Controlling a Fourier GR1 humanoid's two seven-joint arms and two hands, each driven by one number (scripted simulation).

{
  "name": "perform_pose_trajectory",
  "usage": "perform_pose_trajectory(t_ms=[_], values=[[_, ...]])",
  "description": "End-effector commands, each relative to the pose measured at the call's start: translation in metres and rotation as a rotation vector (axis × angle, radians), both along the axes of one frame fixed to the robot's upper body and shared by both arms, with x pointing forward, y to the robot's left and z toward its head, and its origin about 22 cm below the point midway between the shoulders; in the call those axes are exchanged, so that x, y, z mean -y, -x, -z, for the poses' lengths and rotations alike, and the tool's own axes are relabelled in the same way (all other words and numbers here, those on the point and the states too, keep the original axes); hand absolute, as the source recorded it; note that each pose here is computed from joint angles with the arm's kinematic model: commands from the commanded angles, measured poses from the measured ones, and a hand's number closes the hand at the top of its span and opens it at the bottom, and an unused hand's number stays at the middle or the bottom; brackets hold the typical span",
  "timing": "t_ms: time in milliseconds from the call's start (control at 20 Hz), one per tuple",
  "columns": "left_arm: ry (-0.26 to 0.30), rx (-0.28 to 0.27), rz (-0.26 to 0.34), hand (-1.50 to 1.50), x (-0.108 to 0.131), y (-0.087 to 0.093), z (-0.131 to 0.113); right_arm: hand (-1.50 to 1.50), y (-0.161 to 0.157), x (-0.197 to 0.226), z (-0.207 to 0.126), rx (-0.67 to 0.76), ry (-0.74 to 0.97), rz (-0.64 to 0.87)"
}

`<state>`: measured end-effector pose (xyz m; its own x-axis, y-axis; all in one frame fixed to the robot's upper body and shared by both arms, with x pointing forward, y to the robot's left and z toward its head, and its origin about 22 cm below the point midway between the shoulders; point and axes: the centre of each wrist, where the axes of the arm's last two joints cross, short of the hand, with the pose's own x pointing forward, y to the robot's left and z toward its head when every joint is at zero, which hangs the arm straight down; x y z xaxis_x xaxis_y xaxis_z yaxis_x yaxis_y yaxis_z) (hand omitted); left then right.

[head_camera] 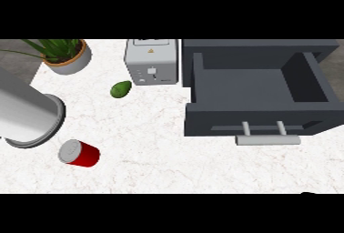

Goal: Pick up the can, place it into the drawer and close the drawer

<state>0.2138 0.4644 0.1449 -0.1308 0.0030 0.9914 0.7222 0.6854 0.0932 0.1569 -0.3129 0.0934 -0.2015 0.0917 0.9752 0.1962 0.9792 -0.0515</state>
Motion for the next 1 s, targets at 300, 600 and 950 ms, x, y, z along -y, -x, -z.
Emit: perform_pose_trajectory(t_ms=[300, 600, 950], values=[[0.097, -0.141, 0.069, -1.50, -0.019, -0.018, -0.012, -1.50, 0.023, 0.026, -0.001, 0.003, 0.012, -0.010], [0.102, -0.237, 0.120, -1.50, 0.007, -0.030, 0.015, -1.50, 0.037, 0.040, 0.012, -0.001, -0.007, -0.009], [0.108, -0.293, 0.099, -1.50, 0.024, -0.031, 0.034, -1.50, 0.052, 0.041, -0.001, 0.003, -0.016, -0.015]])
